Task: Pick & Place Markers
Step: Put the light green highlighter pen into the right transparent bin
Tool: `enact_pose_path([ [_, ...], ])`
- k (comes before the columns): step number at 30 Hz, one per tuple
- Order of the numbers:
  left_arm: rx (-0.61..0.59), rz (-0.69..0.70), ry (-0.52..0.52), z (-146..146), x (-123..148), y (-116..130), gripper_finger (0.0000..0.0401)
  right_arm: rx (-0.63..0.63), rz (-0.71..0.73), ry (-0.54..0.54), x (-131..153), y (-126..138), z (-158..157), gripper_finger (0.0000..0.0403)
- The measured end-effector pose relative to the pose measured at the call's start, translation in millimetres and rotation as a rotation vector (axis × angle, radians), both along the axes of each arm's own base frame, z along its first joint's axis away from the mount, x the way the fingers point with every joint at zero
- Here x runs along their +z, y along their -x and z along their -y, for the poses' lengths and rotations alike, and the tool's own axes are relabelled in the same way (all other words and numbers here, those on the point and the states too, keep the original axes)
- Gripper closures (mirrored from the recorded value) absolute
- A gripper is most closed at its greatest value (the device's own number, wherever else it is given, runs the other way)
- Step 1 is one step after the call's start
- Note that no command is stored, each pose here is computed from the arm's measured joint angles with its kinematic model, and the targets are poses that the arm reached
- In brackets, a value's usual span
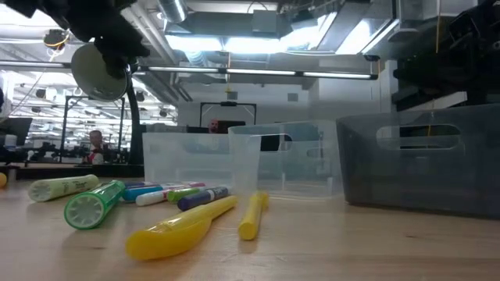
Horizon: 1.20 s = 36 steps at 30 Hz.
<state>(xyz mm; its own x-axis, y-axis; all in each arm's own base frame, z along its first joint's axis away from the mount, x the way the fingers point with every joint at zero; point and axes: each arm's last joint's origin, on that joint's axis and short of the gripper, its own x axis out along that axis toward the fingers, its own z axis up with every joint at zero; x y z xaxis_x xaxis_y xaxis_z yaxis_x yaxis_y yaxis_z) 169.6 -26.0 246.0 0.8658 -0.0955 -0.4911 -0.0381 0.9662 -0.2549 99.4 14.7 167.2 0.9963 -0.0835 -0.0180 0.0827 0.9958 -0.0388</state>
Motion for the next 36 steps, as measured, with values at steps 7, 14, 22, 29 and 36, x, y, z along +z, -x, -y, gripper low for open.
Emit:
enact_pose_path([
  [7,-0.046,-0.152,0.172,10,-3,-18,0.0254,0.000,0.000,0.000,0,0,0,0.0251],
  [14,0.000,-0.147,0.249,12,-6,-28,0.0256,0.000,0.000,-0.003,0,0,0,0.0251],
  [22,0.094,-0.134,0.501,19,-8,-44,0.0260,0.000,-0.001,0.000,0,0,0,0.0251],
  [29,0.245,-0.295,0.733,25,-27,-54,0.0260,0.000,-0.001,-0.001,0,0,0,0.0251],
  [36,0.447,-0.574,1.005,29,-52,-59,0.0252,0.000,0.000,-0.002,0,0,0,0.0251],
])
